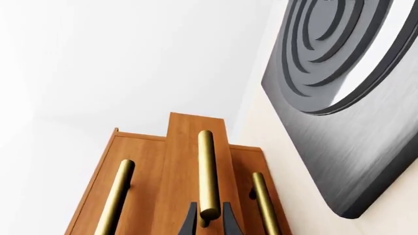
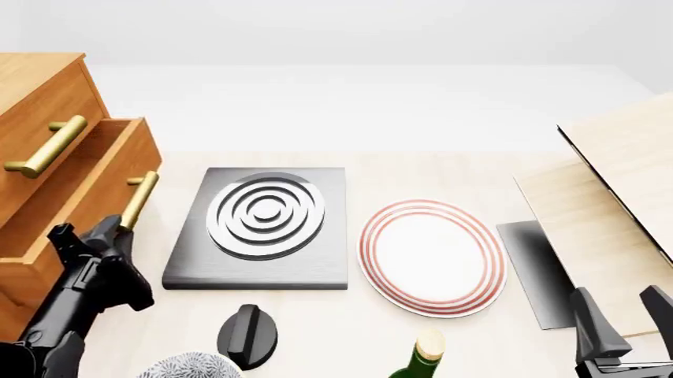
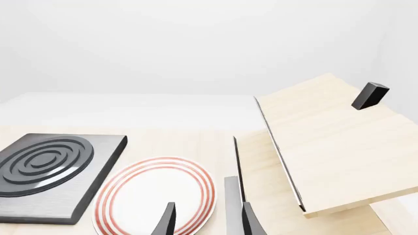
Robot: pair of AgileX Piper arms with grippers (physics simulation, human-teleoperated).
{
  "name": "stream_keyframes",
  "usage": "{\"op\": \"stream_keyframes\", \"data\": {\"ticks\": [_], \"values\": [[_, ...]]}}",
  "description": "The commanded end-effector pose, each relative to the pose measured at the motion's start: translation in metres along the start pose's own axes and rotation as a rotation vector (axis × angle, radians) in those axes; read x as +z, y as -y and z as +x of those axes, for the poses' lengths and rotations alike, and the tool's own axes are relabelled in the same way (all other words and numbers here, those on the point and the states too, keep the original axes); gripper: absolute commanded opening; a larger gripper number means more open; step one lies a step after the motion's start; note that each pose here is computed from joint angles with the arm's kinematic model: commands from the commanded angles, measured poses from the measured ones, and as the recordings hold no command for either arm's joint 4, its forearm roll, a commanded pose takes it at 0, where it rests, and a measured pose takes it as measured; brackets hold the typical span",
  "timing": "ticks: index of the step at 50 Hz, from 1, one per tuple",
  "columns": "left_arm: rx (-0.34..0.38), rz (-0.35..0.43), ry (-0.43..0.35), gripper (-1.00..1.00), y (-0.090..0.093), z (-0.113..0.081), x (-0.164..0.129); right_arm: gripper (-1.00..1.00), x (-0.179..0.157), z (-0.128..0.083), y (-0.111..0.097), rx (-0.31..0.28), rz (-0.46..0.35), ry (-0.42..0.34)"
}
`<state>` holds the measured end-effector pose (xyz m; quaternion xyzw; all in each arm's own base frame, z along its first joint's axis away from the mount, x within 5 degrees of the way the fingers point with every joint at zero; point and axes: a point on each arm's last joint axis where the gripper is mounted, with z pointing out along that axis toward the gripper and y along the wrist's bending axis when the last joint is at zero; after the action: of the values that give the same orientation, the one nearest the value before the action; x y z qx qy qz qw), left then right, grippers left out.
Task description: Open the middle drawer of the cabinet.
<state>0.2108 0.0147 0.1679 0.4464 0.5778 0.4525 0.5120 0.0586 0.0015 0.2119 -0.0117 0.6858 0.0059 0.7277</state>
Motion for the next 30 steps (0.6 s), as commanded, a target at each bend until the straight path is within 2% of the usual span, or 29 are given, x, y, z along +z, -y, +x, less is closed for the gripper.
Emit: {"op": "stream_keyframes", "data": {"ticks": [1,9,30], "values": [[-0.001,-0.06,0.081,-1.0,-0.01,-0.018,0.015,1.0,-0.001,-0.001,0.0,0.003,0.006,0.008],[-0.015,-0.07,0.112,-1.0,-0.013,-0.024,0.003,1.0,-0.001,-0.001,0.0,0.003,0.006,0.008],[-0.029,-0.076,0.16,-1.0,-0.014,-0.034,0.001,1.0,-0.001,-0.001,0.0,0.004,0.006,0.008]]}}
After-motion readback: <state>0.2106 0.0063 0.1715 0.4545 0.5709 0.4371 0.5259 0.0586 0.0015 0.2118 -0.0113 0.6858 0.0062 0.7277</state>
